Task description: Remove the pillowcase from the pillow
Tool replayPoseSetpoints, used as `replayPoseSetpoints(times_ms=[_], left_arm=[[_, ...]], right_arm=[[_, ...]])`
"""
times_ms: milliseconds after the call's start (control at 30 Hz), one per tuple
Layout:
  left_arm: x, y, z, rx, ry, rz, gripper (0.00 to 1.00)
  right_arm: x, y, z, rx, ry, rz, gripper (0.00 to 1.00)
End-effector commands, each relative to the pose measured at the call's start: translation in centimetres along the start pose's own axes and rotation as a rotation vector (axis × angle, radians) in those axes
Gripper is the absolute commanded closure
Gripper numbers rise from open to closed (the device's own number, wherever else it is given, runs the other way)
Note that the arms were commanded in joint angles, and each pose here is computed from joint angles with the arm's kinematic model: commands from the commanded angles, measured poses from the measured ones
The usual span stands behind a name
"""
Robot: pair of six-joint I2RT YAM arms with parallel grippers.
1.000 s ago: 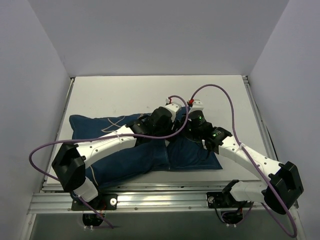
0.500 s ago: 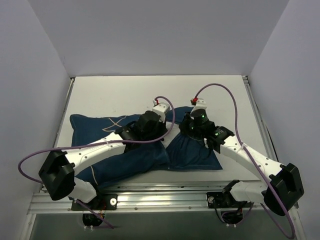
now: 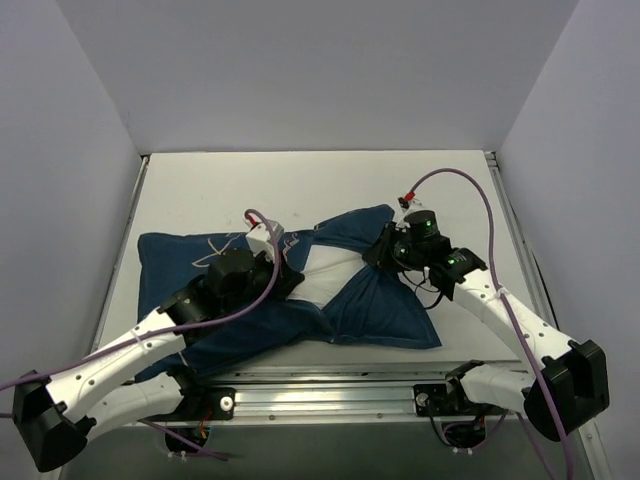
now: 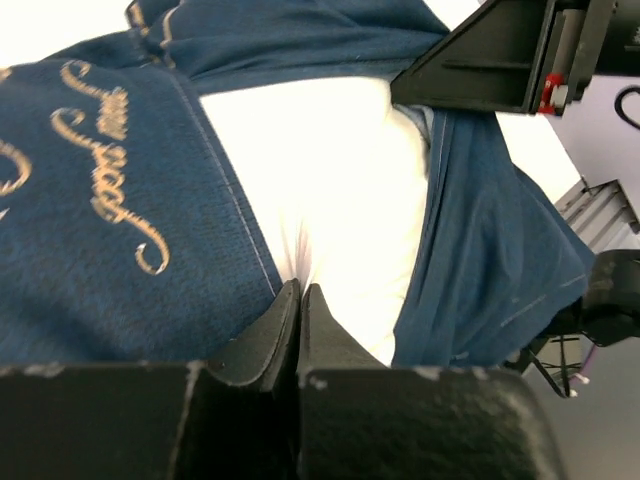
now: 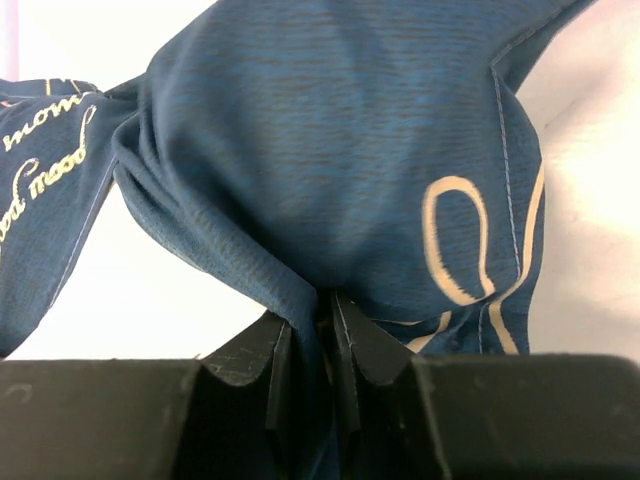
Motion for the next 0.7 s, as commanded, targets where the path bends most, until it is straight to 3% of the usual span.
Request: replayPoseSetpoints(times_ms=[0, 100, 200, 367, 467, 500, 533, 667], left_arm=[[-2.5, 4.2, 4.4, 0.183, 0.082, 0.036, 0.98], [-3.6, 4.3, 4.8, 0.166, 0.104, 0.067, 0.98], [-3.7, 3.9, 4.2, 0.131, 0.104, 0.077, 0.98], [-1.6, 1.7, 1.8, 0.058, 0.091, 0.053, 0.97], [1.4, -0.5, 0.8, 0.028, 0.060, 0.013, 0.68], [1.9, -0.8, 0.1, 0.027, 0.062, -0.004, 0.41], [3.9, -2.0, 0.2, 0.006, 0.017, -0.009, 0.30], [8.1, -4.4, -0.6, -0.004, -0.035, -0.041, 0.08]], right_arm=[[3.4, -10.7, 2.0, -0.470, -0.137, -0.075, 1.00], [4.5, -10.7, 2.1, -0.436, -0.159, -0.095, 1.00], [5.3, -8.1, 1.3, -0.286, -0.166, -0.045, 1.00], [1.7, -3.0, -1.1, -0.121, -0.077, 0.069, 1.00], [0.0, -2.1, -1.6, -0.083, -0.062, 0.060, 1.00], [-0.5, -1.9, -1.8, -0.067, -0.070, 0.059, 1.00], [-0.9, -1.8, -1.7, -0.064, -0.067, 0.060, 1.00], [-1.7, -1.0, -1.4, -0.064, -0.079, 0.094, 1.00]])
Point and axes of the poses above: each gripper's point midway between its finger pads, its own z axis back along the fingers, its own y axis along the line the jaws close on, x = y × z, the point moved 4 cm from there along z, back along the fingers, and after that the axes turned 6 degrees about z, right-handed, at the moved point
